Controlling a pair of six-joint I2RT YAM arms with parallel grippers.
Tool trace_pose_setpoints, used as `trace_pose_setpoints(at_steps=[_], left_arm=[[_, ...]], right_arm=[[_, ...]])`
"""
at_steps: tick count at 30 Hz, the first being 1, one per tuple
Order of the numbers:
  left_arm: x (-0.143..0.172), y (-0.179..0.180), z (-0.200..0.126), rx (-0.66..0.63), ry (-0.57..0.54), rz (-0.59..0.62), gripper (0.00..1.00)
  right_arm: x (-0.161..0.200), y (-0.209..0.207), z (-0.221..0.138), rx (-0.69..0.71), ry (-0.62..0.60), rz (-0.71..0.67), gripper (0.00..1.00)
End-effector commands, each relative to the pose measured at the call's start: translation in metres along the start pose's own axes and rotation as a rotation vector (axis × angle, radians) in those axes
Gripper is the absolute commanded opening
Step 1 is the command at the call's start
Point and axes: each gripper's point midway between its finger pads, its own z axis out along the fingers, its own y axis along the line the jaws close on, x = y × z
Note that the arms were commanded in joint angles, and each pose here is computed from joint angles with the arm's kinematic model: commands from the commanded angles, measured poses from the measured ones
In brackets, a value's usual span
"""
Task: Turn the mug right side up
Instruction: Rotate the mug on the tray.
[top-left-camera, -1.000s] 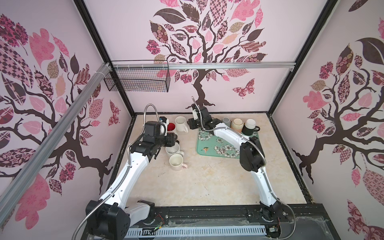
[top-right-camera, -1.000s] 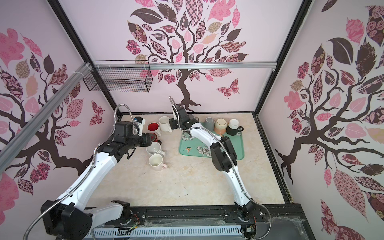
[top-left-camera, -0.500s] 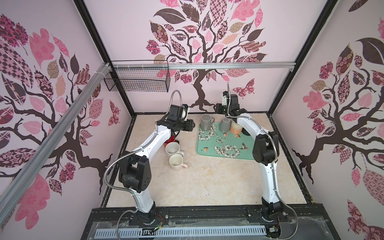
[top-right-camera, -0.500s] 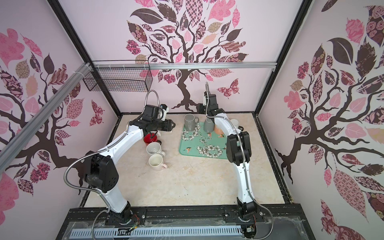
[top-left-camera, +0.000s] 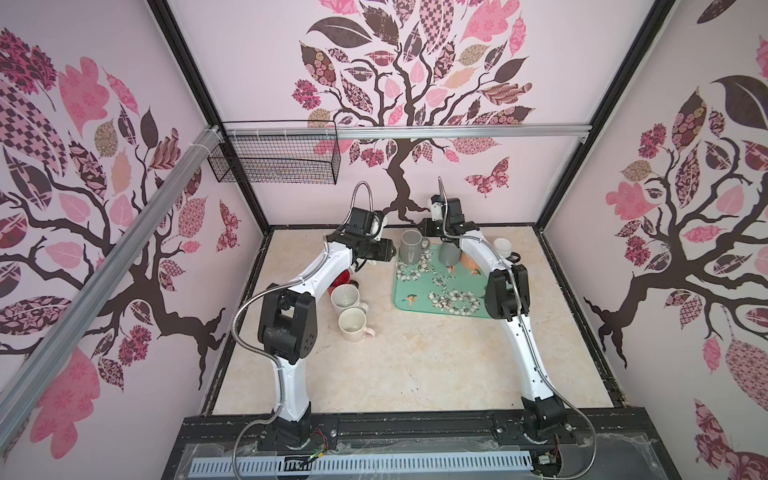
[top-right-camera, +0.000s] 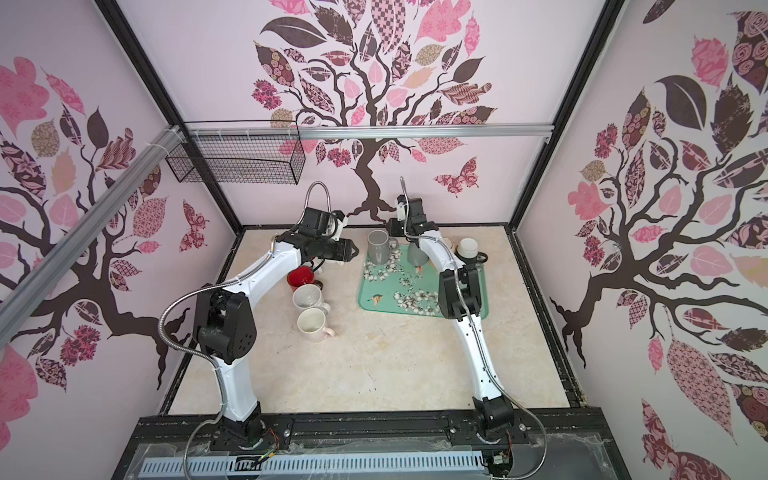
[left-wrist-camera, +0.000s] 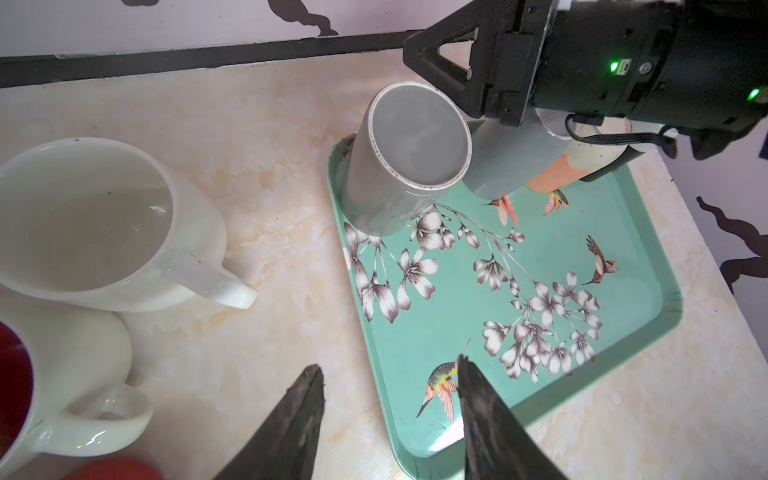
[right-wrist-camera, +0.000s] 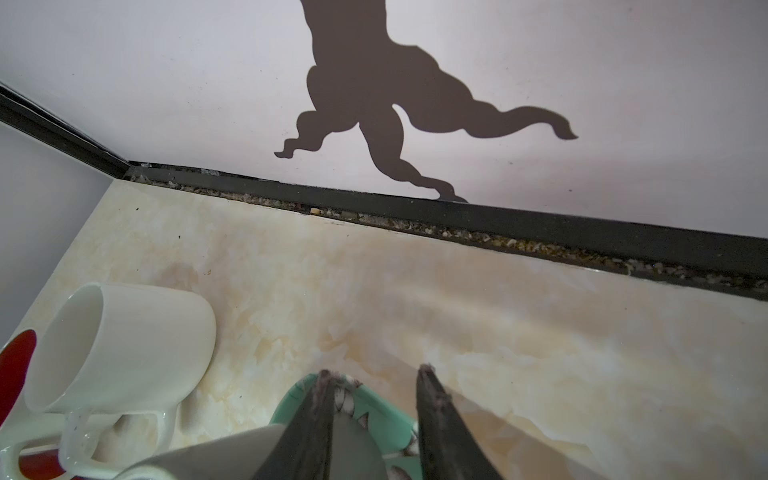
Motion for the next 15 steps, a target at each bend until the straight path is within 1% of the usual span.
trace_pose_setpoints(at_steps=[1, 5, 8, 15], left_arm=[[-0.014, -0.007, -0.007, 0.022, -0.035, 0.017, 0.55], [-0.01, -0.008, -0.008, 0.031, -0.036, 0.009, 0.55], [-0.009, -0.009, -0.012, 0.034, -0.043, 0.004, 0.55], [-0.01, -0.012, -0.031, 0.022, -0.073, 0.004, 0.55]], right_arm=[[0.007, 0.008, -0.008, -0.012, 0.038, -0.009, 0.34], [0.013, 0.013, -0.022, -0.015, 0.041, 0.006, 0.32], [0.014, 0.025, -0.038, -0.025, 0.044, 0.01, 0.31], [0.037, 0.047, -0.061, -0.027, 0.067, -0.012, 0.3]])
